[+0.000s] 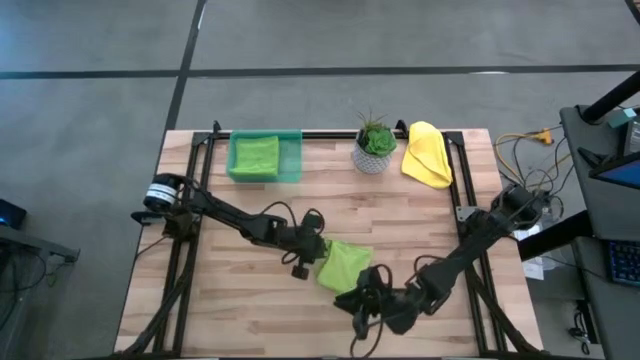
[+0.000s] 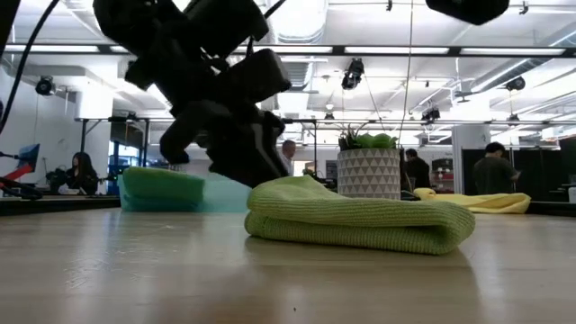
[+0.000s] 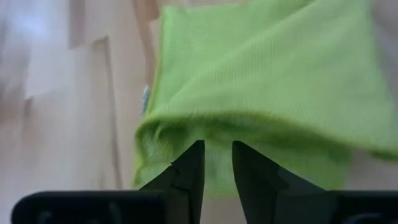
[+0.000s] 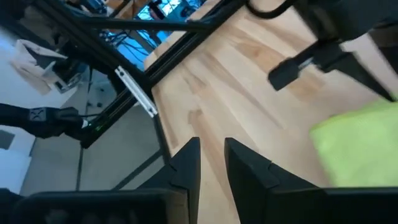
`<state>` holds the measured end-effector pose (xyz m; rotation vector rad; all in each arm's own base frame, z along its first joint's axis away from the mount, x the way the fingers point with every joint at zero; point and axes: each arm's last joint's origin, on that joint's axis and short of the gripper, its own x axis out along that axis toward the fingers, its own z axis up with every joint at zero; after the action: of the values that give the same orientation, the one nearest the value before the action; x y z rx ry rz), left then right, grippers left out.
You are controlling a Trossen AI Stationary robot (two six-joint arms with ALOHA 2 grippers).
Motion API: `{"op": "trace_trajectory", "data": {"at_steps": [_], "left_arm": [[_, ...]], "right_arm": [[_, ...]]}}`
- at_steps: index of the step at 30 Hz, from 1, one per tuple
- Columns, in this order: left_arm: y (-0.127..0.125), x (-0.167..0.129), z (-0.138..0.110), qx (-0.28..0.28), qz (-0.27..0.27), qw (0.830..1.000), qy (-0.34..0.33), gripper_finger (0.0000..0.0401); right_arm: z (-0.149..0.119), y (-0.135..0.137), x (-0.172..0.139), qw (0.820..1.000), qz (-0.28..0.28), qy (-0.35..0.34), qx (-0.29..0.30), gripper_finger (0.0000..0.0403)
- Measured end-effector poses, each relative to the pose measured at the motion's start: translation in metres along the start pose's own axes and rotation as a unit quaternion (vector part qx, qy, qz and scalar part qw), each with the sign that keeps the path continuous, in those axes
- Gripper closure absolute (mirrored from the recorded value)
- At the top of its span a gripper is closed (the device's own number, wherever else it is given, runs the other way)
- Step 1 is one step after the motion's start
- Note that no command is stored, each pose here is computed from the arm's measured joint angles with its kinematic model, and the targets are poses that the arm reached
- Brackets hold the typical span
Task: Fold microfiber towels
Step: Fold the yellow-green microfiber cloth
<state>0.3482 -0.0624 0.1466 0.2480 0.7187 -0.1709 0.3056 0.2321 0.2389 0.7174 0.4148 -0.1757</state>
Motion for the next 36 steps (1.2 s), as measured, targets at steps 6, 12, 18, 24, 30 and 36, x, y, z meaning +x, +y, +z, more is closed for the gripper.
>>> {"op": "trace_trajectory", "data": {"at_steps": [6, 12, 18, 24, 30, 36], "left_arm": [[-0.006, 0.019, -0.017, -0.093, -0.018, 0.995, 0.037, 0.0336], [-0.011, 0.032, -0.036, -0.343, -0.014, 0.934, 0.098, 0.0336], [-0.026, 0.034, -0.026, -0.524, -0.088, 0.843, 0.083, 0.0336], [-0.028, 0.026, -0.012, -0.532, -0.117, 0.837, 0.053, 0.0336], [-0.028, 0.018, -0.009, -0.514, -0.129, 0.846, 0.053, 0.0336], [-0.027, 0.018, -0.009, -0.513, -0.127, 0.848, 0.048, 0.0336]], "right_arm": [[-0.007, 0.015, 0.009, 1.000, -0.024, 0.020, -0.003, 0.0333], [-0.009, 0.016, 0.010, 0.995, -0.085, 0.049, -0.022, 0.0333], [-0.014, 0.003, 0.010, 0.984, -0.151, 0.073, -0.053, 0.0334], [-0.020, -0.004, 0.013, 0.982, -0.148, 0.079, -0.089, 0.0323], [-0.031, -0.006, 0.014, 0.983, -0.110, 0.097, -0.106, 0.0278], [-0.040, -0.005, 0.028, 0.977, -0.080, 0.100, -0.169, 0.0209]]}}
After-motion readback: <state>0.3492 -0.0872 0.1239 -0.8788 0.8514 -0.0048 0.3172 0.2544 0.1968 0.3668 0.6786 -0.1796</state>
